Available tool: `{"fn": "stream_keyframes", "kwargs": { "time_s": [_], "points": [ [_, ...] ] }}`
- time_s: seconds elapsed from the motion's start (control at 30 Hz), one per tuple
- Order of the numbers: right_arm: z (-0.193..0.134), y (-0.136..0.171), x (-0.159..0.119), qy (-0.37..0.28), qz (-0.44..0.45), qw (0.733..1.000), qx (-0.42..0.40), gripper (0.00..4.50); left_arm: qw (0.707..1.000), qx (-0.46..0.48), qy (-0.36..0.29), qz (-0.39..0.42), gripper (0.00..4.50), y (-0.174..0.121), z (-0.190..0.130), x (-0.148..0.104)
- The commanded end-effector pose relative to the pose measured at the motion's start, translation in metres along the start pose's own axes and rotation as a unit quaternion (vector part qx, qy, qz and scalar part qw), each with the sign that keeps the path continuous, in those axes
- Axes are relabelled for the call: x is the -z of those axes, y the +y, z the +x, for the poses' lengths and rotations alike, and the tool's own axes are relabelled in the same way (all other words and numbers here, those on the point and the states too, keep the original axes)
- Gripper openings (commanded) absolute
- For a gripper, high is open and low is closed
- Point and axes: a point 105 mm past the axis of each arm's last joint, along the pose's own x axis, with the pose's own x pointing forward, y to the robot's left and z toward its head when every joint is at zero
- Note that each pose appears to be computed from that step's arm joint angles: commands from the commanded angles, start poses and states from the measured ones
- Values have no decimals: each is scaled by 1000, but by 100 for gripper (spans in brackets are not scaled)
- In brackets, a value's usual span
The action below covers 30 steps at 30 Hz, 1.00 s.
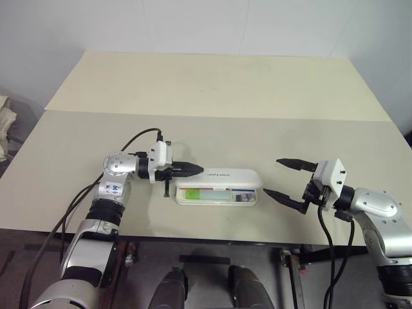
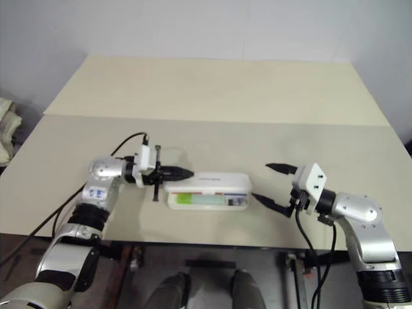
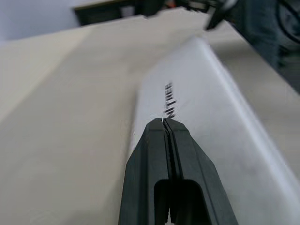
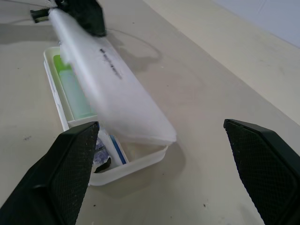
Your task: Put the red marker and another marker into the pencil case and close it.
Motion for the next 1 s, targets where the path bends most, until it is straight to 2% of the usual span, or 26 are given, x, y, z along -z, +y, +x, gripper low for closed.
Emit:
{"fn": "stream_keyframes", "kwargs": {
  "time_s": [0.03, 0.33, 0.53, 0.6, 0.77, 1.0],
  "points": [
    [-1, 0, -11, -21, -14, 1000, 14, 450, 999, 30, 24, 5, 3, -9, 5, 3],
    [-1, 8, -9, -30, -6, 999, 41, 450, 992, 77, 97, -12, 3, -19, 19, 21],
    [-1, 13, -8, -32, -2, 998, 53, 450, 991, 78, 104, -15, 3, -18, 23, 22],
    [-1, 14, -8, -33, -1, 998, 55, 450, 993, 70, 92, -21, 3, -16, 24, 19],
    [0, 16, -6, -32, 4, 998, 52, 450, 998, -23, -20, -54, 3, 10, 13, -12],
    [3, 13, -7, -33, 3, 999, 36, 450, 993, -62, -60, -76, 3, 7, -28, -24]
  ]
}}
